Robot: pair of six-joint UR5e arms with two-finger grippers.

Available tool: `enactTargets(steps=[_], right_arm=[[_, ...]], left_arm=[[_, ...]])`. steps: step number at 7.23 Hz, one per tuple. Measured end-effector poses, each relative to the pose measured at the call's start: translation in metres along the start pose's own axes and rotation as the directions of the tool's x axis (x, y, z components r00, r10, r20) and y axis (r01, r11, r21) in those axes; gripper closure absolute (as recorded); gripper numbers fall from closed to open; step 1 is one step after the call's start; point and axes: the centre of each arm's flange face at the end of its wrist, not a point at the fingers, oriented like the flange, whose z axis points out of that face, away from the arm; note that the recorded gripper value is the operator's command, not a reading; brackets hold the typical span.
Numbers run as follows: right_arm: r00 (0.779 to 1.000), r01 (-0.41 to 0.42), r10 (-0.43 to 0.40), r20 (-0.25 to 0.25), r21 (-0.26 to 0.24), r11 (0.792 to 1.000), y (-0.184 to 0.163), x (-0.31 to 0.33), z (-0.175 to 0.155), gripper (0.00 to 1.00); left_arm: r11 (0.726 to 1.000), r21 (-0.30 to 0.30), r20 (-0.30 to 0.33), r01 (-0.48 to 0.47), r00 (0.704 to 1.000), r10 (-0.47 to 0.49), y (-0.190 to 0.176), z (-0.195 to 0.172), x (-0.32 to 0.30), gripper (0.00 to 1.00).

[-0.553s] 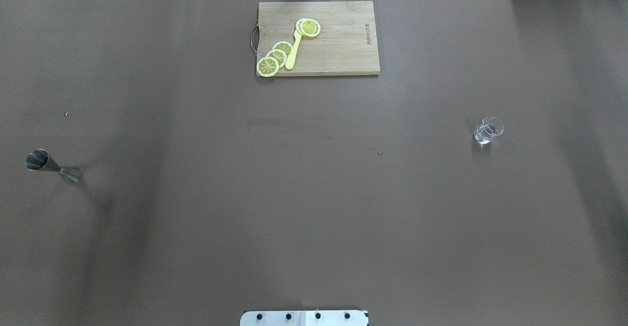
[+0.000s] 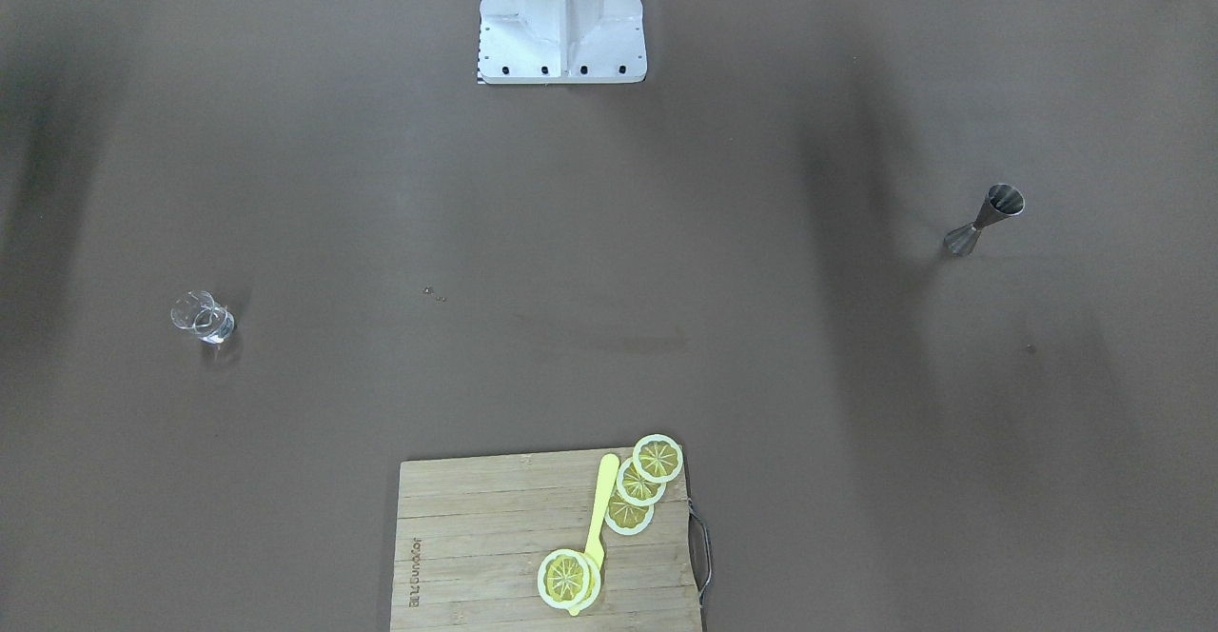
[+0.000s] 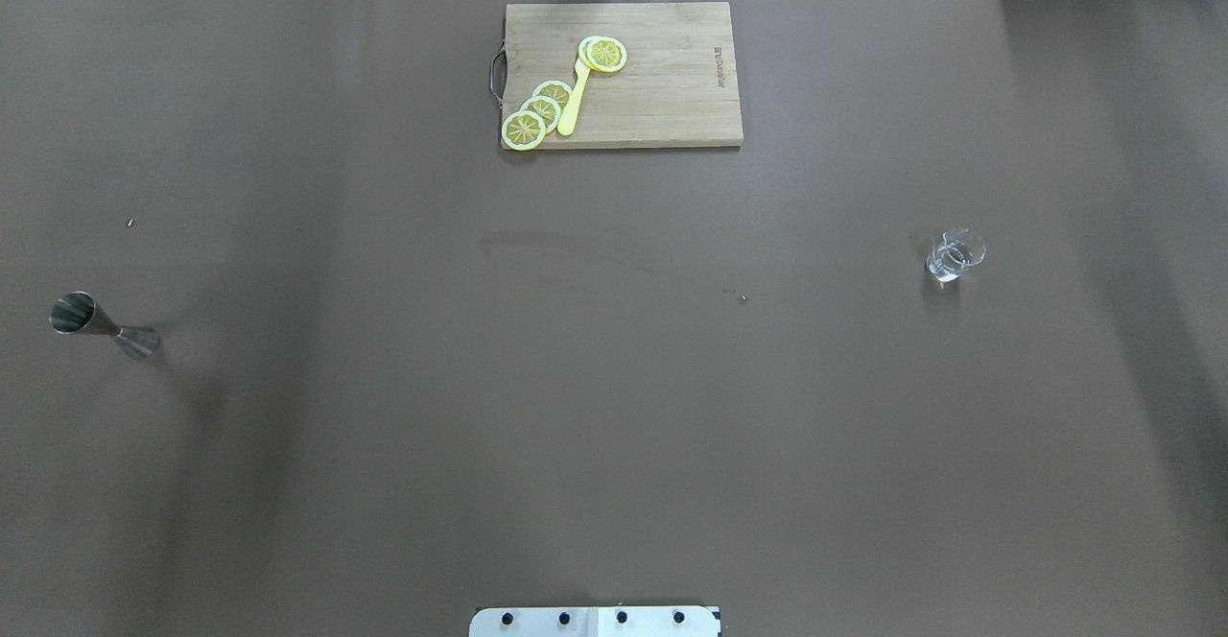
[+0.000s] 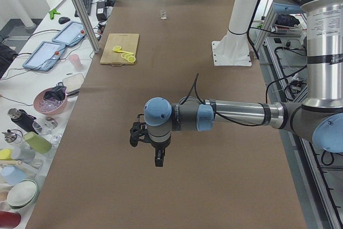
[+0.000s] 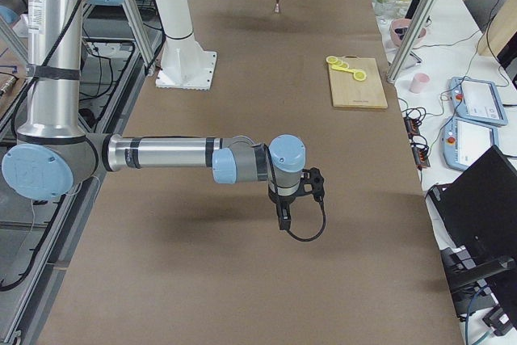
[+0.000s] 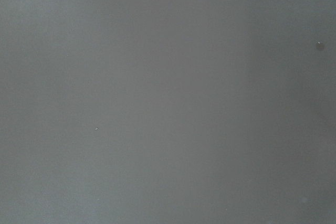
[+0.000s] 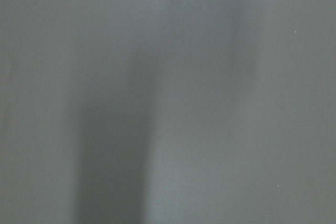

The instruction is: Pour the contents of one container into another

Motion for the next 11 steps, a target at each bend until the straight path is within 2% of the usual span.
enactTargets(steps=[5, 11], right_arm=[[1.0, -0.001, 0.001, 0.0, -0.001, 1.0, 0.0, 0.0, 0.0, 0.0], [1.0, 0.002, -0.002, 0.0, 0.003, 1.0, -0.003, -0.001, -0.001, 0.0]], left_arm=[[1.0, 0.004, -0.001, -0.006, 1.0, 0.006, -0.01, -0.001, 0.001, 0.01], [0.995, 0.081, 0.0, -0.057, 0.998, 0.058, -0.032, -0.02, 0.02, 0.02]])
